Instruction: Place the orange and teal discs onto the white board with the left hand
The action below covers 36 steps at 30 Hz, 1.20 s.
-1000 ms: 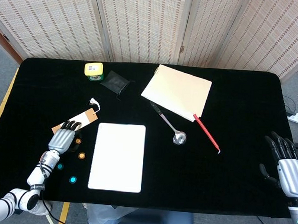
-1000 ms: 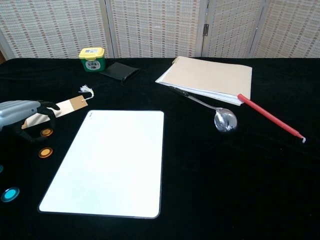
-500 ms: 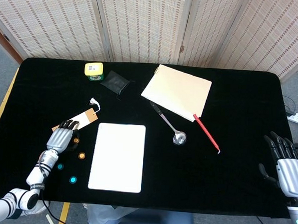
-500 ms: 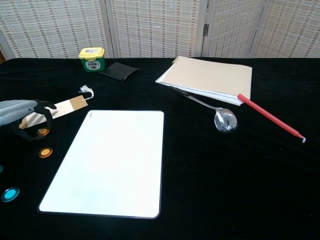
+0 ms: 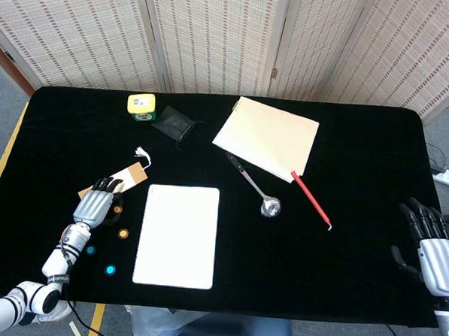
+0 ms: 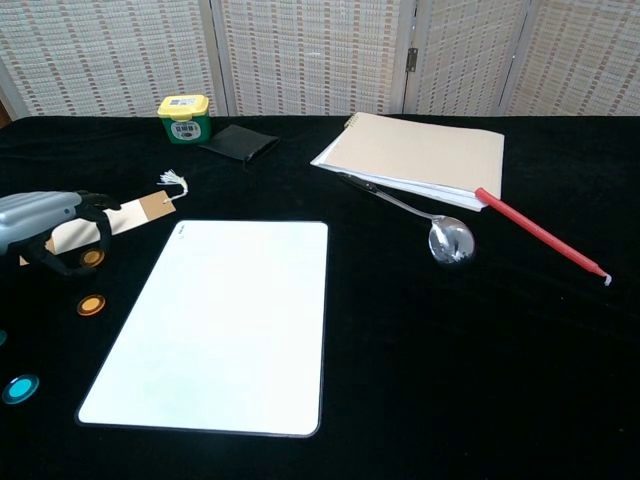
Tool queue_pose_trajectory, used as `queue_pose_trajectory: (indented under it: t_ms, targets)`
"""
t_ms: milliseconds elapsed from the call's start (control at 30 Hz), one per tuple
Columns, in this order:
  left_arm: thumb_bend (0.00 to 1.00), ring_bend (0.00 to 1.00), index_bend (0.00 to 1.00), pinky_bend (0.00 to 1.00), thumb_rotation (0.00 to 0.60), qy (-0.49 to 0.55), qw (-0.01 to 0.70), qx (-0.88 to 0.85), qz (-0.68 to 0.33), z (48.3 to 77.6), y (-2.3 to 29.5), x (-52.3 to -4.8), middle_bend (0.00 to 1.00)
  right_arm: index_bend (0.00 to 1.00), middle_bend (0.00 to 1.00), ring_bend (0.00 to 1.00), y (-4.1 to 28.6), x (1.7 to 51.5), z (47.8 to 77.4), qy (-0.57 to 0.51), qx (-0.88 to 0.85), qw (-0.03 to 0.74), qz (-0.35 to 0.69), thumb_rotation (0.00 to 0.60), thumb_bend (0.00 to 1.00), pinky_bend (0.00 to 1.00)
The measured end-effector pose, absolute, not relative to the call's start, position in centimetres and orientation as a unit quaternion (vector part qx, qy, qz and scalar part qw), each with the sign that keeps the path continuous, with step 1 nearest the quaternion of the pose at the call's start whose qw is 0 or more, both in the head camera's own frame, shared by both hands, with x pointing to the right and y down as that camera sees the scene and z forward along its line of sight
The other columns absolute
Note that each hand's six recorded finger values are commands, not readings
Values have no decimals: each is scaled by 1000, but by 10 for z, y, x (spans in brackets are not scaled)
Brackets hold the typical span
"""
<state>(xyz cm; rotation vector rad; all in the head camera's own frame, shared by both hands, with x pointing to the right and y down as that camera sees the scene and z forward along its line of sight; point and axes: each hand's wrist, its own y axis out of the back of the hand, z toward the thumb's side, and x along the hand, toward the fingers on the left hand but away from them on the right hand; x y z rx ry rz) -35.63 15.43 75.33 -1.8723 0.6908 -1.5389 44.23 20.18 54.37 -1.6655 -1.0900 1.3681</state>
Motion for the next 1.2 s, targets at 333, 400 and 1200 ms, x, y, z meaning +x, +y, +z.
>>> queue_pose_trajectory:
  t_ms: [333, 400, 1200]
  targets:
    - [398, 0, 533, 0, 600, 245, 325, -737, -539, 740, 147, -307, 120, 28, 23, 6, 204, 448, 542, -427, -641, 354, 530, 600, 442, 0]
    - [397, 0, 531, 0, 600, 239, 331, -746, -527, 737, 144, -290, 120, 28, 23, 6, 205, 450, 541, -429, -640, 353, 531, 600, 443, 0]
    - [354, 0, 403, 0, 600, 205, 349, -749, -524, 718, 156, -272, 84, 27, 23, 0, 209, 453, 541, -433, -641, 351, 528, 600, 443, 0]
